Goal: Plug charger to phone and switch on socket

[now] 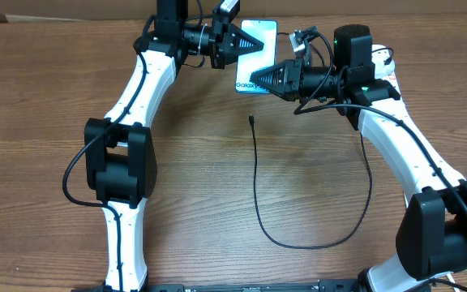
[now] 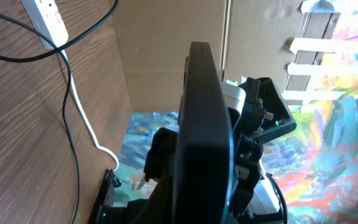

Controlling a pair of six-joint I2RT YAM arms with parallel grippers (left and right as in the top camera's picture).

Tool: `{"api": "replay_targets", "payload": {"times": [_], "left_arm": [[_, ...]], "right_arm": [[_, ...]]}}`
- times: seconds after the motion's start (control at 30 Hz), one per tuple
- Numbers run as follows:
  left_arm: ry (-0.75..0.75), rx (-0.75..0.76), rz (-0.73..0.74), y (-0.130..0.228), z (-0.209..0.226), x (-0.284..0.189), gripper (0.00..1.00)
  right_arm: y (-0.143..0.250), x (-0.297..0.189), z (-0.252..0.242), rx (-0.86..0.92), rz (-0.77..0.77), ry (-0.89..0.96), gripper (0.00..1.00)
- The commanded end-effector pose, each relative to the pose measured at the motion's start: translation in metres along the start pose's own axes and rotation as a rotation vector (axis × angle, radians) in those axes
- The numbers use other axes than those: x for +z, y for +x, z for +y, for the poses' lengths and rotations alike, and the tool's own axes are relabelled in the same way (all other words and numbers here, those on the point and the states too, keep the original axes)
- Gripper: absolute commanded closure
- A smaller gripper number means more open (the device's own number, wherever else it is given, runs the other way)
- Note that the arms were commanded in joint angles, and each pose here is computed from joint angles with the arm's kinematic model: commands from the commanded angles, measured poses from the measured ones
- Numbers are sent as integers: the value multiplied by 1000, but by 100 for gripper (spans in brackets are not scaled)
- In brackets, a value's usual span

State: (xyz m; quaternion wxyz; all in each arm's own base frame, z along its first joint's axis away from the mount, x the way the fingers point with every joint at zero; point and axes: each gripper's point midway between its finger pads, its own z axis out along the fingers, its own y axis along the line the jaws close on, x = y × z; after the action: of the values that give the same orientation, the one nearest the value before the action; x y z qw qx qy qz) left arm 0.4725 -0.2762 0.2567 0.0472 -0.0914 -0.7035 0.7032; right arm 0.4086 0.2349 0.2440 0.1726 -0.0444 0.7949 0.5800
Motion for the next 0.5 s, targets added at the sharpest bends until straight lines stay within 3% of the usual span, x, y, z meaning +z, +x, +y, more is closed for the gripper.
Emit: {"api": "replay_targets", "payload": {"times": [0.0,0.07,0.27,0.47], "left_arm": [[14,21,37,9,-22,7,96],[14,21,37,9,-22,7,96],[14,21,37,9,-22,7,95],[14,21,37,9,-22,7,76]], "right_arm": [[-5,2,-6,-43,-16,10,90],[-5,2,-6,-45,-15,7,96],[-4,2,-6,-42,-13,8,96],[-3,2,-2,-49,-1,-12,96]]}}
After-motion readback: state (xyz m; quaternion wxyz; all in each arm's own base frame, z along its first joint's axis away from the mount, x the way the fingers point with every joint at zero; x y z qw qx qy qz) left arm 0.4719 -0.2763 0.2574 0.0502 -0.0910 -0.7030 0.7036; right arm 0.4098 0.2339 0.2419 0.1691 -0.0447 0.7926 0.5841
